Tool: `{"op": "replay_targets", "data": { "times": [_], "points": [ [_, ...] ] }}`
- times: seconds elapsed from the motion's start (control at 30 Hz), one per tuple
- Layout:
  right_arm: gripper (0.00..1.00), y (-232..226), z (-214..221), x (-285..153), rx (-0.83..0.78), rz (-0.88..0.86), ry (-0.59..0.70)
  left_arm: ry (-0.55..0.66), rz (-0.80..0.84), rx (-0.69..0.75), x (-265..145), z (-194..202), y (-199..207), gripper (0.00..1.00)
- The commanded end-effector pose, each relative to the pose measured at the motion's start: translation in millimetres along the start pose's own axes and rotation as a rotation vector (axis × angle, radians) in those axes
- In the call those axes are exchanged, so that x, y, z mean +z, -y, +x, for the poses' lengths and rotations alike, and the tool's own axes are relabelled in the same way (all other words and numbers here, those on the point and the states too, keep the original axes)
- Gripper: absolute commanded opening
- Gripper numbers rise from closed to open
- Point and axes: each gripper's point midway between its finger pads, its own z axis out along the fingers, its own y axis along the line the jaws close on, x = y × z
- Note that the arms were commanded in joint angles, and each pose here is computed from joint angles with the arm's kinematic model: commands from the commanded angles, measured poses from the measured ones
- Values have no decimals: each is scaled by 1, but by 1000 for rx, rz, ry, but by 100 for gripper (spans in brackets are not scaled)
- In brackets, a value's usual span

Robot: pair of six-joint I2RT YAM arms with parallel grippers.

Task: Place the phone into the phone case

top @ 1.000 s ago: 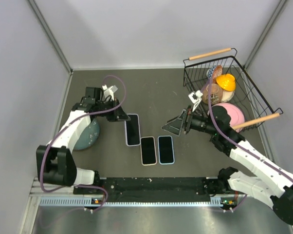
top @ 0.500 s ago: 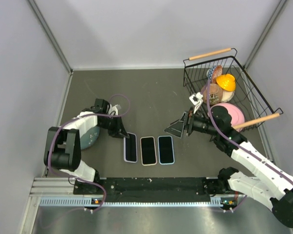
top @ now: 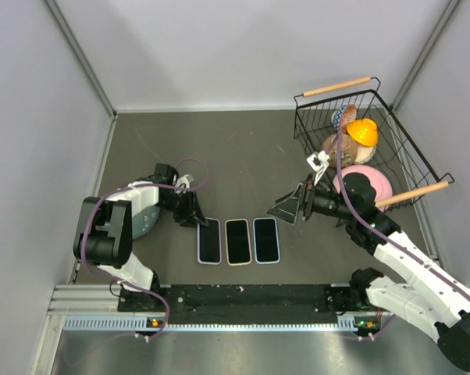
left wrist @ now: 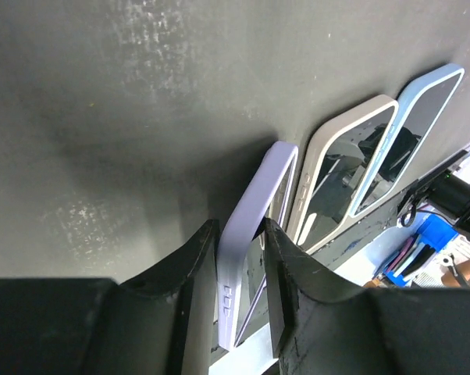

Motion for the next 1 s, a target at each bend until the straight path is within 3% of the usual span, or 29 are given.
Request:
{"op": "replay_targets", "data": {
  "times": [0.0, 0.23, 0.27, 0.3, 0.4, 0.43, 0.67, 0.83, 0.97],
  "points": [
    [99, -2, -6, -5, -32, 0, 27, 24, -61, -3, 3, -4, -11, 34],
    [99, 3, -8, -8, -38, 47, 10, 53, -97, 8, -6, -10, -10, 46],
    [99, 6, -7, -8, -34, 62, 4, 54, -106, 7, -8, -10, -10, 69],
    [99, 7, -11, -9, -49, 83, 9, 69, -111, 17, -12, -12, -8, 76],
    [99, 17, -11, -13, -41, 162, -3, 118, -120, 39, -26, -19, 1, 86],
    [99, 19, -11, -13, -47, 173, -4, 142, -117, 53, -32, -24, 7, 99],
    [99, 16, -25, -27, -61, 257, 22, 340, 44, 252, -82, -40, 81, 99],
    [99, 7, -43, -35, -87, 277, 80, 501, 277, 445, -128, -26, 148, 99],
    [99, -1, -60, -43, -104, 297, 151, 577, 403, 563, -154, -4, 174, 99]
  ]
}}
